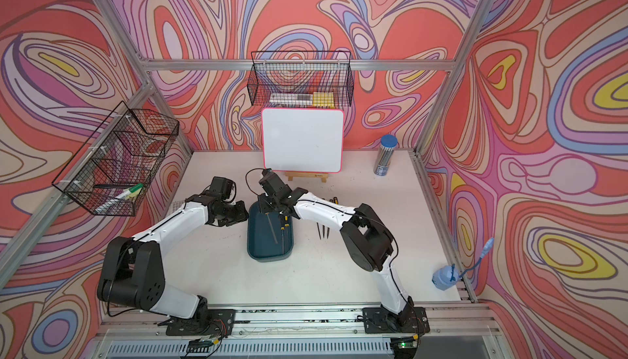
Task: Take the file tool out of the storage box
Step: Pick up the file tool from the storage box, then place the file tool at the center of the board.
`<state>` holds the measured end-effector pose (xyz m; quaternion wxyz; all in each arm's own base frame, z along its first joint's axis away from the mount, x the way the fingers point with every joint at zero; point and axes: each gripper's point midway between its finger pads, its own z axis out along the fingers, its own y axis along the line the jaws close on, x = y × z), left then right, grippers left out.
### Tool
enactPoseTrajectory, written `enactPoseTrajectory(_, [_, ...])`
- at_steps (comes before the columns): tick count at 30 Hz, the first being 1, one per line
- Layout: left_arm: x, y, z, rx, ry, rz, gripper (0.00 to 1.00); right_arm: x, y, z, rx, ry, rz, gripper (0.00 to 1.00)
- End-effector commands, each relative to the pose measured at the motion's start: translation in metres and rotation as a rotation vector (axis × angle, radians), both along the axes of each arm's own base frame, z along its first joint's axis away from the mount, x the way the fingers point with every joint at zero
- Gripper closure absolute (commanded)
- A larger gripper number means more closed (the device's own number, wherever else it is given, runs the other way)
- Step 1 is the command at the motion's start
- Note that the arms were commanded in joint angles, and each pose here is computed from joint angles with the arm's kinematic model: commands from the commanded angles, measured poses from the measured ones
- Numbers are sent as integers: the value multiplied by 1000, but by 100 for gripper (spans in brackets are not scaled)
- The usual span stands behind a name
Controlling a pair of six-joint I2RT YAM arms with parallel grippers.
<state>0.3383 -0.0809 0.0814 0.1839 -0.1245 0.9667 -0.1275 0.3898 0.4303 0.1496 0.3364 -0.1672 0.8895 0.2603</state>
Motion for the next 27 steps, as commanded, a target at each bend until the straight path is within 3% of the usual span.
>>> enactPoseTrajectory(1, [-8,3,-5,4,36,9,61,27,-30,38,100,-62,-94,92])
enactPoseTrajectory(6, [-7,1,-8,-12,43,7,61,50,-114,30,23,-43,-215,94])
enactPoseTrajectory(11, [-1,-2,-8,-23,40,4,61,56,-209,-17,-240,26,-305,94])
enactPoseTrajectory(14, [3,-5,-8,-32,41,1,61,56,-250,-40,-330,73,-344,95])
enactPoseTrajectory(19, [6,-5,-7,-31,42,-6,61,62,-290,-55,-381,113,-388,95])
enactPoseTrajectory(23, [6,-6,-6,-31,41,-7,61,65,-307,-80,-474,168,-377,94])
enactPoseTrajectory(27, [4,-3,-6,-18,43,-8,61,69,-315,-97,-477,198,-383,93])
